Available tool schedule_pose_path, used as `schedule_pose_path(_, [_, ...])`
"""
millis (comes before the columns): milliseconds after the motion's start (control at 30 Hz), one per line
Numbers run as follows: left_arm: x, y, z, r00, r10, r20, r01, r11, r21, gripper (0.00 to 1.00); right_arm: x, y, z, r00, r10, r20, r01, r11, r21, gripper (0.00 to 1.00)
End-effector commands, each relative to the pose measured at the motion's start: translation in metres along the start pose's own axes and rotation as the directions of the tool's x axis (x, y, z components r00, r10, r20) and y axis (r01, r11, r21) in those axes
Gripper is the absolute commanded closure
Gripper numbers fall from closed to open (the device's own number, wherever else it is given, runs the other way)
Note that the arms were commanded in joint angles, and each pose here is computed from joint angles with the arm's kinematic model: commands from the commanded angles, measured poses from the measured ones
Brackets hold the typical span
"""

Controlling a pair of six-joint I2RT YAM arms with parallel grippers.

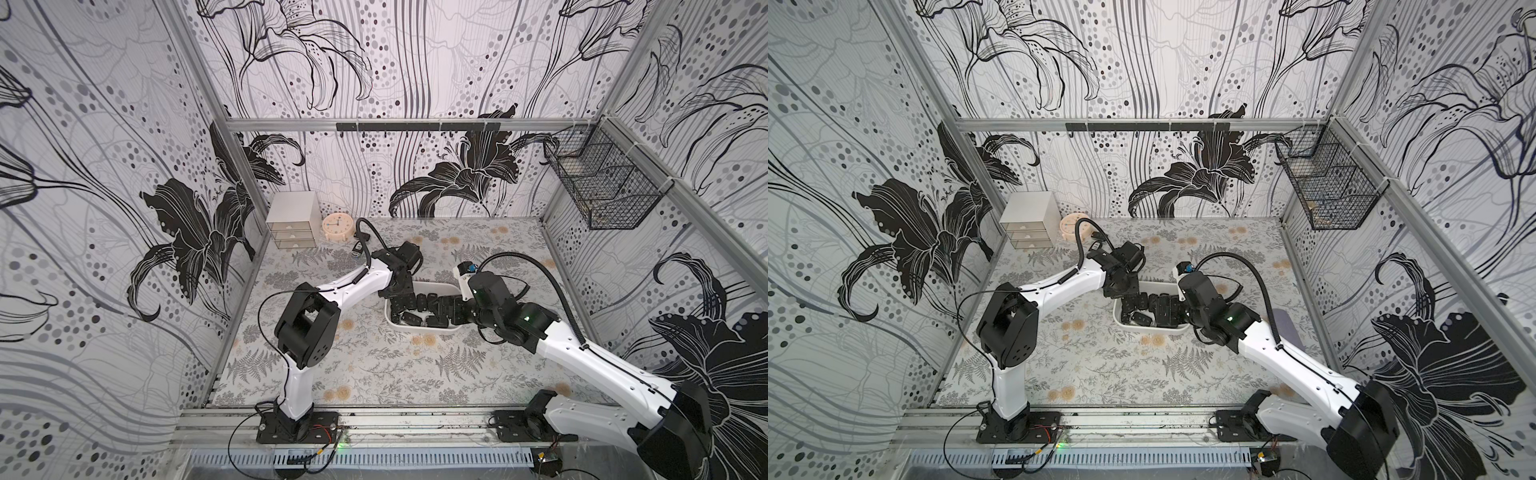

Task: Place the car key into the storage box
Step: Place the car key in the storage box.

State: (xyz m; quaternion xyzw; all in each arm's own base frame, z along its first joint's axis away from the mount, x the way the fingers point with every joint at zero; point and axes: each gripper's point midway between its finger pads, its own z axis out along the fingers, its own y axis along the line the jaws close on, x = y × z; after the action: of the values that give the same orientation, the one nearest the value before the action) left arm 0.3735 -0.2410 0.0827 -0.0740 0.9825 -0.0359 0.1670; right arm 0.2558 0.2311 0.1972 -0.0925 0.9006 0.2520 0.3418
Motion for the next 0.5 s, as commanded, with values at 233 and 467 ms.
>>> schedule_pose_path(233, [0.021, -0.004, 0.031, 0.998, 0.001, -0.060, -0.001, 1.000, -0.007, 0.67, -0.008, 0.004, -0.007, 0.999, -0.020, 0.025, 0.020, 1.000, -0.010, 0.00])
schedule_pose_path(467, [0.023, -0.019, 0.032, 0.998, 0.024, -0.055, -0.022, 0.999, 0.033, 0.67, -0.006, 0.002, -0.009, 1.000, -0.014, 0.028, 0.014, 1.000, -0.003, 0.00])
